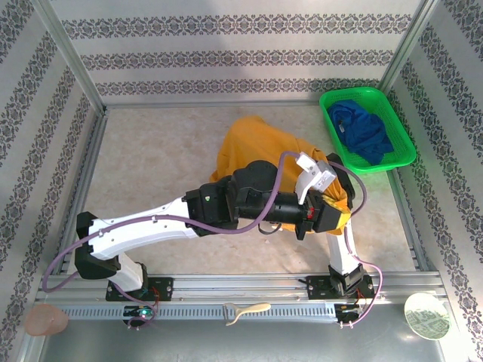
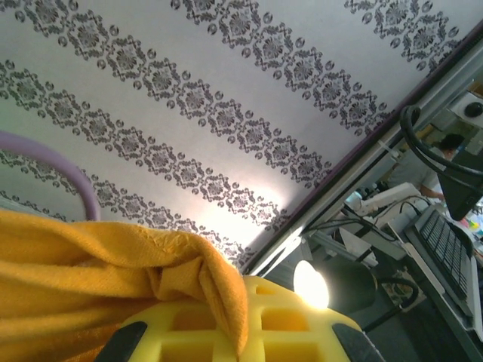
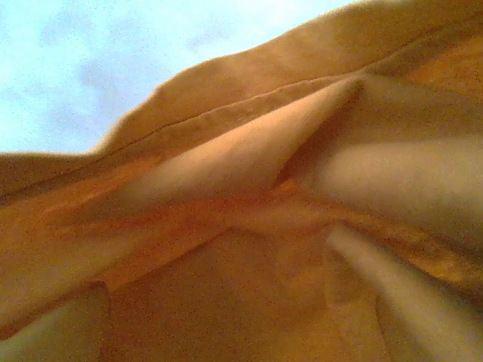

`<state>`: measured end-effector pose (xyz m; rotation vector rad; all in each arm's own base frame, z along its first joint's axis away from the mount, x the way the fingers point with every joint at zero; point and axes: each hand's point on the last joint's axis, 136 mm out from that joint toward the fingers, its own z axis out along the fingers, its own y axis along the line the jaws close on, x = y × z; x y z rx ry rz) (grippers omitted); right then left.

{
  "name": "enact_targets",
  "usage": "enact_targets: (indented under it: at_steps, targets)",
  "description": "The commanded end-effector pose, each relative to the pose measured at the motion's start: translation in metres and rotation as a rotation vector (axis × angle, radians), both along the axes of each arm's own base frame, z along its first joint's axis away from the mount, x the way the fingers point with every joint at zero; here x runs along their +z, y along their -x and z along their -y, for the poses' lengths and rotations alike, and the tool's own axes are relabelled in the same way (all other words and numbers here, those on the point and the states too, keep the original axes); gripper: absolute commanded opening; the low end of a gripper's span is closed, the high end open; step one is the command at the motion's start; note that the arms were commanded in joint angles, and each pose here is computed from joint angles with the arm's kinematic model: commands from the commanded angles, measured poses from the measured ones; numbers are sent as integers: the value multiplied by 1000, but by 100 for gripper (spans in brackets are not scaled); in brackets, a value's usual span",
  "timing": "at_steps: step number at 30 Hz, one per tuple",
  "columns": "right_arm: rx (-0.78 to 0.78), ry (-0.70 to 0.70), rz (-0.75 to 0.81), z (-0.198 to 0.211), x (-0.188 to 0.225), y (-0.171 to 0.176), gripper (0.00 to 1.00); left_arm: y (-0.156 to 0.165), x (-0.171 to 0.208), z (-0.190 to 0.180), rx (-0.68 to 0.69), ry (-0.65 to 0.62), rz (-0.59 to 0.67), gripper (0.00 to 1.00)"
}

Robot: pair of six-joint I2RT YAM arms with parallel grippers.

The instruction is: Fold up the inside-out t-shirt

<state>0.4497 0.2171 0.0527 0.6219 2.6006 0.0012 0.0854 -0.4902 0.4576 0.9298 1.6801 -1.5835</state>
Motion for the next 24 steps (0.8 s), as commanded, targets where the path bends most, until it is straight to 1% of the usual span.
enact_targets:
  at_steps: [1,6,9,11,12,13,14,15,17,18,19,20,24]
  targets:
    - [-30,72,-158,14,-24,25,91,3,23,-6,11,105,8,0]
    - [-43,29,-255,7,-46,36,90,-12,25,-9,68,145,1,0]
    - [-74,-10,-335,5,-65,47,87,-18,22,-8,85,154,-2,0]
    - [-91,-52,-377,2,-79,55,83,-22,19,-7,93,161,-11,0]
    - [-93,-47,-373,3,-78,55,80,-24,19,-7,97,167,-13,0]
    - [-87,-57,-367,1,-79,55,76,-26,17,-7,100,171,-20,0]
    - [-90,-74,-370,0,-79,55,68,-28,16,-6,103,175,-26,0]
    - [-87,-99,-366,-1,-80,54,59,-29,16,-6,103,180,-31,0]
    - [-82,-156,-352,-4,-81,50,33,-32,16,-4,104,188,-38,0]
    - [-77,-179,-345,-5,-82,49,17,-33,15,-3,102,189,-42,0]
    - [-69,-195,-337,-6,-82,47,7,-34,16,-3,101,192,-44,0]
    - [-71,-201,-332,-5,-82,46,0,-35,15,-2,103,192,-46,0]
    - [29,-328,-227,-24,-67,25,0,-39,12,-1,103,187,-55,0]
